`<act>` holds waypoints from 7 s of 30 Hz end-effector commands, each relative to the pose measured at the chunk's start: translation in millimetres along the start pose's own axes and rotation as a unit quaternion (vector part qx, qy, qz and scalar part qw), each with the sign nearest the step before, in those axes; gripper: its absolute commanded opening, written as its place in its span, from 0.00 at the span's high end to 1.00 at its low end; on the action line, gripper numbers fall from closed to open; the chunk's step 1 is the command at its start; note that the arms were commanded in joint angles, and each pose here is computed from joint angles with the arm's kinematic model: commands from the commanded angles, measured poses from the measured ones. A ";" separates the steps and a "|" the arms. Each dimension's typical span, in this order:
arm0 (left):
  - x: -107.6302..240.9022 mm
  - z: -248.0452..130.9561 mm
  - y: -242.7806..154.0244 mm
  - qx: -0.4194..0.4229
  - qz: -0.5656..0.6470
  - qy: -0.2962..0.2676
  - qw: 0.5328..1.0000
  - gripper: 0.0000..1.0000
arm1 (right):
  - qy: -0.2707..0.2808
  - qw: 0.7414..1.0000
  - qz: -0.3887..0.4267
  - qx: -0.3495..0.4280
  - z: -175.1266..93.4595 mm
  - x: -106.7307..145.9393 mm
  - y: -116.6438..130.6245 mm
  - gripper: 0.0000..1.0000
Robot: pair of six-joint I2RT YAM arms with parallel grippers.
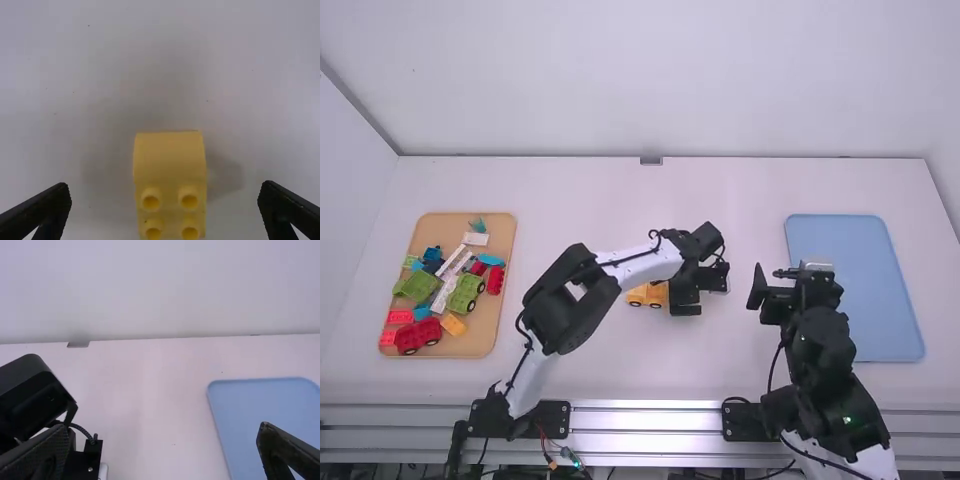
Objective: Assemble lego blocks to make yellow taxi
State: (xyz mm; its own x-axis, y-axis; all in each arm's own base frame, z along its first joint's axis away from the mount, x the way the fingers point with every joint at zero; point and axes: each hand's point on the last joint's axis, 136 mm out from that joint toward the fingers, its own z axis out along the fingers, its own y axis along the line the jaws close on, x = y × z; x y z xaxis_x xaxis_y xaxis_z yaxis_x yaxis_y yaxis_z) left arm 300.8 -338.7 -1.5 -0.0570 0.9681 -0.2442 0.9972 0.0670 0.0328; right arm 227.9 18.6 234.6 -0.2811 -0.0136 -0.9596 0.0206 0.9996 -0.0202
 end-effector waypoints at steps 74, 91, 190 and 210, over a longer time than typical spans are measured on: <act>109.9 -74.7 -7.0 -0.015 0.027 -0.464 0.885 0.01 | 0.074 0.713 -0.230 -0.658 121.8 216.1 153.4 0.91; 104.6 -30.1 1.2 0.004 0.037 -0.442 0.896 0.01 | 0.056 0.725 -0.310 -0.613 92.6 162.5 184.5 0.92; 102.3 -7.1 -19.8 0.019 0.020 -0.419 0.907 0.65 | 0.068 0.696 -0.332 -0.633 92.1 210.1 225.7 0.90; 101.0 -8.0 -15.3 0.014 0.018 -0.419 0.908 0.62 | 0.079 0.699 -0.325 -0.633 91.6 211.8 224.3 0.87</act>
State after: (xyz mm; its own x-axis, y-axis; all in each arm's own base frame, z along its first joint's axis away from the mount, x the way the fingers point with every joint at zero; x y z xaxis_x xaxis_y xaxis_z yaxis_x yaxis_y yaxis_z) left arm 281.5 -237.7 -17.9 0.0348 0.4486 -0.8930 0.9983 0.0263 0.0521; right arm 258.4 237.1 4.2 0.0676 -0.5609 -0.8251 -0.9965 0.0033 -0.0840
